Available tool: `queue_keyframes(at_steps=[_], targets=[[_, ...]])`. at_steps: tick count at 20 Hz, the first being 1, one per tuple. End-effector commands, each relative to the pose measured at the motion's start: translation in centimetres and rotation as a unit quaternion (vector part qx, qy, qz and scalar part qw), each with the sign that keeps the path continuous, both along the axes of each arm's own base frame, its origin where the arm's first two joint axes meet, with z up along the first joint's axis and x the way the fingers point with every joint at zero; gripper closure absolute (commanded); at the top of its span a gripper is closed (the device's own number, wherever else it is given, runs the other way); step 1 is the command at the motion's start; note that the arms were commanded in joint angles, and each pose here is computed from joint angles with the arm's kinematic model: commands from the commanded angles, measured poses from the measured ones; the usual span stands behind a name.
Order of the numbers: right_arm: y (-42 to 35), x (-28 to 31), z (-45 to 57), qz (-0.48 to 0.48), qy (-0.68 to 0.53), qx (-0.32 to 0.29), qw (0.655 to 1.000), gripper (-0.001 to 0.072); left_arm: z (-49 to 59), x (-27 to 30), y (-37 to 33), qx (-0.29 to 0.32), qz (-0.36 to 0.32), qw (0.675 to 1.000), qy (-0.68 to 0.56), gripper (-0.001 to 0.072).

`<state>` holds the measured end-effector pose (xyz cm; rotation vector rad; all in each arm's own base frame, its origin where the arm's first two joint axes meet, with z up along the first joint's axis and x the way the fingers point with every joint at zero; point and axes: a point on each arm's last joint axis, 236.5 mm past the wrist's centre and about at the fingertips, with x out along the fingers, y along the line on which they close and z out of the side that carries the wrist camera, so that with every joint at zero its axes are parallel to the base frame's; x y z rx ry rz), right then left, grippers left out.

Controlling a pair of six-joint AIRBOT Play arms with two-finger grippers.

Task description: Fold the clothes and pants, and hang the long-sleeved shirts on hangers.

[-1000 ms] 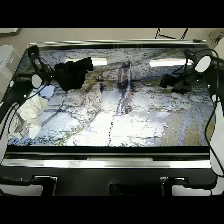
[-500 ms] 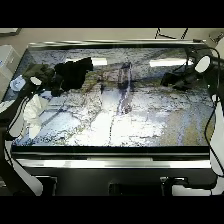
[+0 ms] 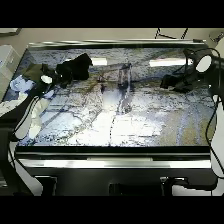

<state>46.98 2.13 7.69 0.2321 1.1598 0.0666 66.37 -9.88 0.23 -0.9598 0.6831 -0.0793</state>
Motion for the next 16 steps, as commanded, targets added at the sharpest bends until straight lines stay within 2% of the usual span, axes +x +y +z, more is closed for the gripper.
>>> queue_keyframes(at_steps=[1, 3, 5, 8, 10, 13, 16], targets=[[-1.0, -0.5, 3.1, 0.011, -0.038, -0.031, 0.999, 0.0038, 12.6, -4.1, -4.9, 0.170, -0.168, 0.960, -0.146, 0.0686], [-2.1, -0.8, 7.0, 0.003, -0.092, -0.058, 0.994, 0.0038, 20.9, -9.7, -7.6, 0.243, -0.232, 0.919, -0.205, 0.0686], [-2.7, -1.7, 11.2, -0.005, -0.148, -0.076, 0.986, 0.0039, 27.4, -15.9, -10.3, 0.290, -0.271, 0.883, -0.251, 0.0686], [-2.9, -4.2, 17.0, -0.012, -0.217, -0.085, 0.973, 0.0046, 31.5, -24.4, -15.0, 0.290, -0.334, 0.856, -0.267, 0.0686], [-2.9, -6.2, 20.0, -0.014, -0.249, -0.087, 0.964, 0.0155, 30.5, -28.5, -18.9, 0.294, -0.396, 0.830, -0.259, 0.0685], [-2.7, -8.7, 22.2, -0.015, -0.268, -0.088, 0.959, 0.0154, 24.7, -31.0, -25.7, 0.279, -0.461, 0.808, -0.239, 0.0685], [-2.7, -10.3, 20.1, -0.010, -0.215, -0.088, 0.973, 0.0129, 13.5, -31.7, -31.7, 0.270, -0.503, 0.802, -0.173, 0.0684]])
